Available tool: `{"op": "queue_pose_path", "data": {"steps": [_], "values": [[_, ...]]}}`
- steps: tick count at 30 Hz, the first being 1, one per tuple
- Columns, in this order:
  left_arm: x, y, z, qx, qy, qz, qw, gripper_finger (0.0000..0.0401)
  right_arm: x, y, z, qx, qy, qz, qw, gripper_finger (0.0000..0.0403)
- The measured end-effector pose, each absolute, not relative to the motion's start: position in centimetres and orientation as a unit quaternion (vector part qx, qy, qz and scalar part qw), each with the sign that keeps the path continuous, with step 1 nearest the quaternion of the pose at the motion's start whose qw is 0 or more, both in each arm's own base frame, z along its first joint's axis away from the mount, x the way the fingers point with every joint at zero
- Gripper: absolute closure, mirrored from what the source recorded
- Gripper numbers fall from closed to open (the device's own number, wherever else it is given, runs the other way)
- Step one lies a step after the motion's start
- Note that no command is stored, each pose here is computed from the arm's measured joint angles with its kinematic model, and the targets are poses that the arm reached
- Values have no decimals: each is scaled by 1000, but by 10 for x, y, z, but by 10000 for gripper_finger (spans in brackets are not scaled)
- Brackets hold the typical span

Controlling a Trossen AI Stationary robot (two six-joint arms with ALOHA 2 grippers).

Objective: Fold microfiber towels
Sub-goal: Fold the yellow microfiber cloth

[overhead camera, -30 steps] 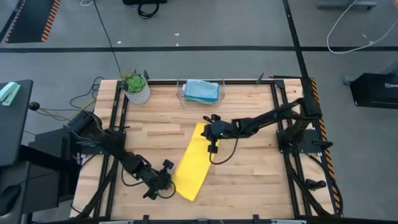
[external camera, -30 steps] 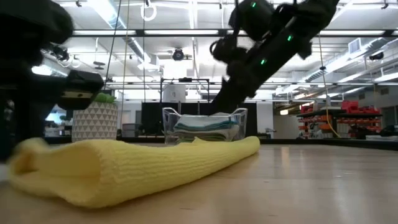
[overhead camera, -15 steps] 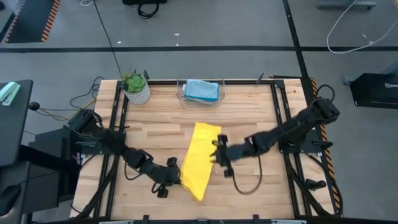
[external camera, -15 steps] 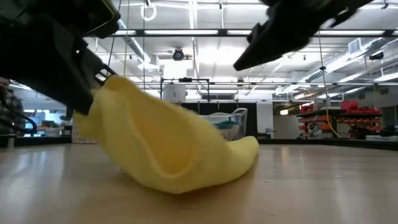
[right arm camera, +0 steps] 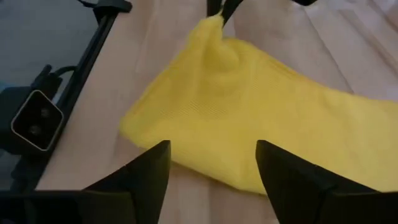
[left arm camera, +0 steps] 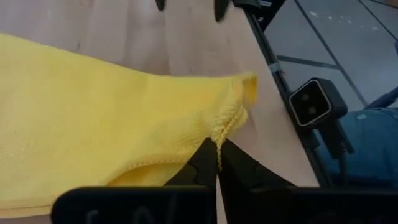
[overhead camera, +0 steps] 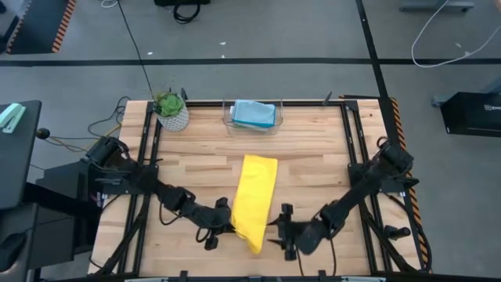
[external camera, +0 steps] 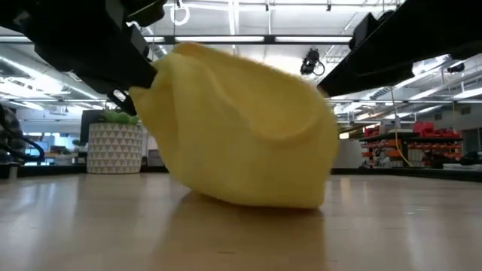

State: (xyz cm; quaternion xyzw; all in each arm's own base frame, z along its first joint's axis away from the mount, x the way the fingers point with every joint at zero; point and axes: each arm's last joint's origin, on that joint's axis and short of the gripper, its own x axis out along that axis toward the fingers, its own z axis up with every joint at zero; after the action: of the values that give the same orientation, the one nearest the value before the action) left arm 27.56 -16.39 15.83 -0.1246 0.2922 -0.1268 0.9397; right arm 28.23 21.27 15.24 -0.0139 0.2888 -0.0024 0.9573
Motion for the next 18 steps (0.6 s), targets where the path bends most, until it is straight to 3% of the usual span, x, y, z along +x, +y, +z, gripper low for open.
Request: {"op": "queue_pose_path", "data": {"steps": [10, 18], "values": [[277, -165, 161, -166, 290, -111, 936, 391, 309, 283, 138, -90, 299, -47, 949, 156], [277, -167, 162, -188, 285, -98, 935, 391, 300, 319, 128, -118, 259, -112, 952, 158]]}}
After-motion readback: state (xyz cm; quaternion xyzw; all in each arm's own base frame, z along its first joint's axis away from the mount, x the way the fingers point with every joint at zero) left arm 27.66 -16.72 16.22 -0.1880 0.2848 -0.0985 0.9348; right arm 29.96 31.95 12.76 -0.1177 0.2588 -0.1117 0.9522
